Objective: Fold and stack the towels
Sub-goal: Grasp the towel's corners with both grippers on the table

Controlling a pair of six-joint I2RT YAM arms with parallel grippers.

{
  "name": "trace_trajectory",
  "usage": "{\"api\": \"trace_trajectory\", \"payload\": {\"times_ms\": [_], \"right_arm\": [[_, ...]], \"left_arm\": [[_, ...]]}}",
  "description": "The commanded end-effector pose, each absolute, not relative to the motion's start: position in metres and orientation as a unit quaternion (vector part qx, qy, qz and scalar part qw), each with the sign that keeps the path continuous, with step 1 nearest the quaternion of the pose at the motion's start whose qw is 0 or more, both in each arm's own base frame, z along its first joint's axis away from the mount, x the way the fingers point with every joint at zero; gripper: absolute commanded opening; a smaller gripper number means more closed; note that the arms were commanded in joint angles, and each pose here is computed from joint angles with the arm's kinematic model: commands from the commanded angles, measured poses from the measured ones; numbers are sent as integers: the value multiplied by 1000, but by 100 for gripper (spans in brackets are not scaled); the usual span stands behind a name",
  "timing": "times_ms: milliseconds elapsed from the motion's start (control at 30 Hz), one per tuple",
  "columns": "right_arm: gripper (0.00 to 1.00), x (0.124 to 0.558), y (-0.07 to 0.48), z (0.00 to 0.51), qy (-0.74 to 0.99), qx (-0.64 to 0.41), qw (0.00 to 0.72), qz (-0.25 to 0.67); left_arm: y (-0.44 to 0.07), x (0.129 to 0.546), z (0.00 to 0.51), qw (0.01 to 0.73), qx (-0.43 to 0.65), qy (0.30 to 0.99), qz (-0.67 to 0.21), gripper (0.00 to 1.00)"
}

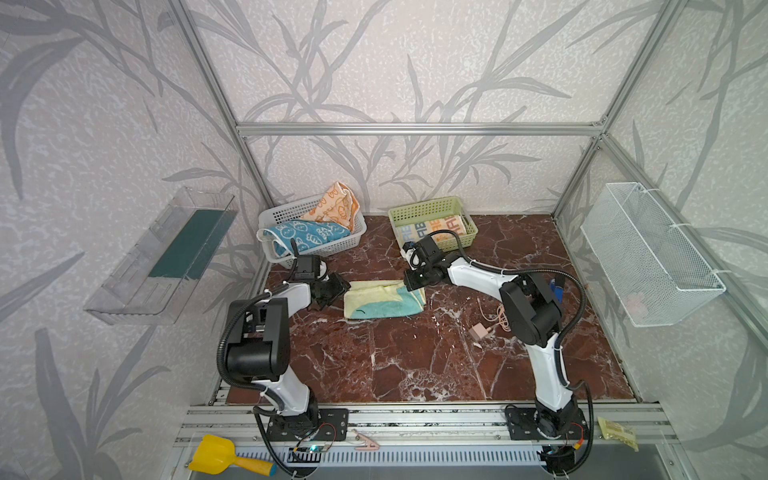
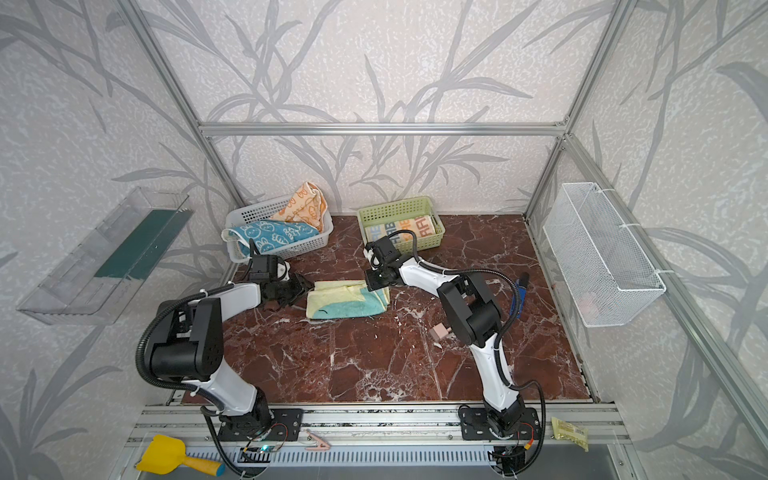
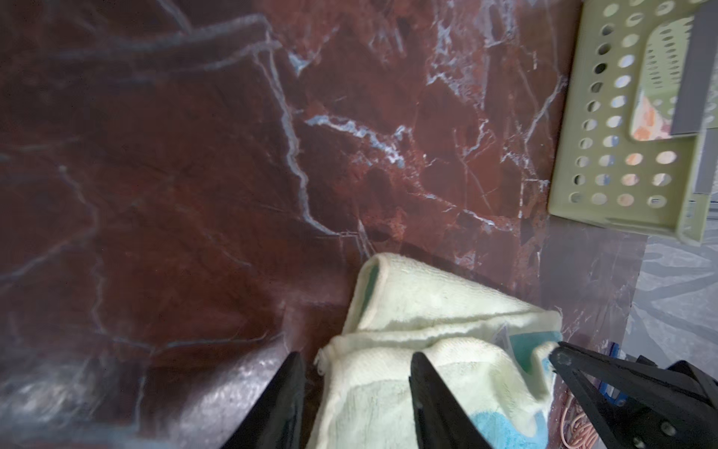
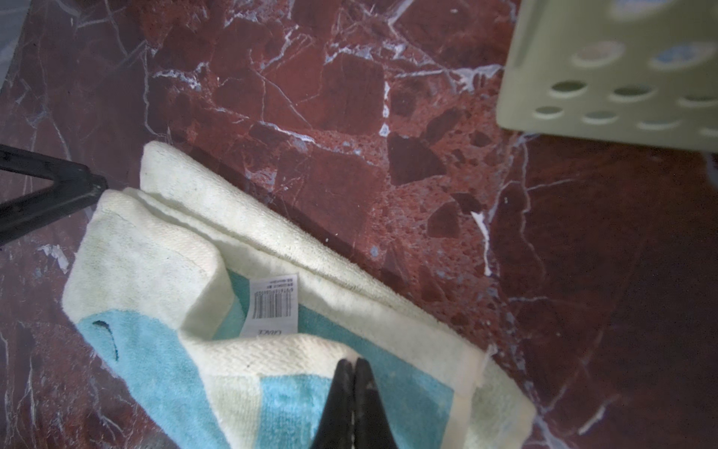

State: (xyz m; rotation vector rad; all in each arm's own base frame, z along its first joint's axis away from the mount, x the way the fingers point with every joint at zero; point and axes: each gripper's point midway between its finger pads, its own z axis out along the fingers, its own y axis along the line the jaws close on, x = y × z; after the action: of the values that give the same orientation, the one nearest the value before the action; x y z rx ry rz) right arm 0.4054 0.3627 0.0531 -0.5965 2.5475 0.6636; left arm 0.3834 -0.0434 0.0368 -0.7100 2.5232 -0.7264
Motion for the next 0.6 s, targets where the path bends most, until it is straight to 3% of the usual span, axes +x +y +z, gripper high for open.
{"api": "trace_trajectory", "payload": {"times_ms": [0, 100, 300, 567], "right_arm": [[0, 403, 367, 78, 910, -222, 240, 256], [0, 404, 366, 83, 909, -221, 246, 254], [0, 404, 358, 90, 912, -214, 253, 240], [0, 389, 345, 122, 903, -206, 280, 254]], "left_arm": [[-47, 392, 36, 209, -257, 901, -279, 46], [-49, 391, 35, 207, -257, 900, -284, 38], [-42, 387, 53, 228, -242, 905, -264, 0], [-51, 367, 90, 260, -208, 903, -270, 0]]}}
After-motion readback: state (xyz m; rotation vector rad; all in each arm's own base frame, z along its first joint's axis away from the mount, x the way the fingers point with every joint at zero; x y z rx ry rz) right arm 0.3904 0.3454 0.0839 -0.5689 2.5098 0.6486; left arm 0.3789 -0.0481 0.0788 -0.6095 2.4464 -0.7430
